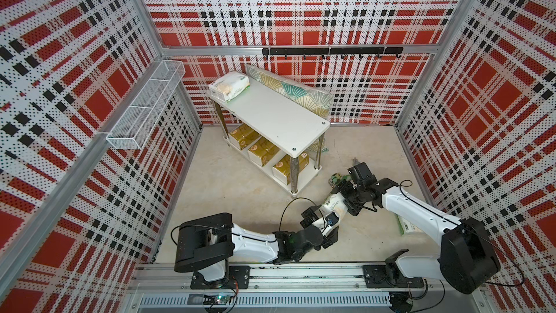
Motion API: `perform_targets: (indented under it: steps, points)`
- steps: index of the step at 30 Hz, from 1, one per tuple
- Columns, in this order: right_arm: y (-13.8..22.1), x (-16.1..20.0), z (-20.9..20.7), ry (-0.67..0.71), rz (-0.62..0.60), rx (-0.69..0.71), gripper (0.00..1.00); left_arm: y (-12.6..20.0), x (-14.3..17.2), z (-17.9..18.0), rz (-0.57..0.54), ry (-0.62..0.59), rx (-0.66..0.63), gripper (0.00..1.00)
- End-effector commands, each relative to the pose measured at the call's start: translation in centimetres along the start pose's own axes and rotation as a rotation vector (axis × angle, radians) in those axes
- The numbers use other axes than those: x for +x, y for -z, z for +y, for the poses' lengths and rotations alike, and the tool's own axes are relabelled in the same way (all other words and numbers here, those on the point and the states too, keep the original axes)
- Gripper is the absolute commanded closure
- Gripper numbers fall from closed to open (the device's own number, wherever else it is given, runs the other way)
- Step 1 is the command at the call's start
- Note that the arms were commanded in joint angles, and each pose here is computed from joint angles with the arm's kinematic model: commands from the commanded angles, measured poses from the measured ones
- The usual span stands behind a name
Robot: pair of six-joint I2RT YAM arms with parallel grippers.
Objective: Place the tissue boxes on the shelf by color
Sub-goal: Pick up the box of tissues from the center of the board.
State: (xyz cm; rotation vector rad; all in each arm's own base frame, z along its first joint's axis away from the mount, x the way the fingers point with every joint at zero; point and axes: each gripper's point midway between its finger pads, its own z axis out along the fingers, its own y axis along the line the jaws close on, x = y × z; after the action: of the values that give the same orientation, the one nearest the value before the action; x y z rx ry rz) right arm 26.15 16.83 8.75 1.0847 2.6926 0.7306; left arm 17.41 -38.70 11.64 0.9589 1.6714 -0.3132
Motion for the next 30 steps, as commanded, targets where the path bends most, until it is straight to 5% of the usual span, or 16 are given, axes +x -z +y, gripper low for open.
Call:
perform_targets:
  steps: [1, 27, 30]
  points:
    - [0.6, 0.6, 1.4, 0.013, 0.013, -0.054, 0.15, -0.5, -0.5, -0.3, -0.018, 0.004, 0.002, 0.01]
    - [0.3, 3.9, 1.8, 0.064, 0.086, -0.087, 0.17, -2.1, 0.1, 1.4, 0.005, -0.011, -0.076, 0.00]
    - [0.2, 4.1, 2.0, 0.080, 0.097, -0.083, 0.16, -2.1, 0.0, 1.3, 0.003, -0.009, -0.063, 0.07]
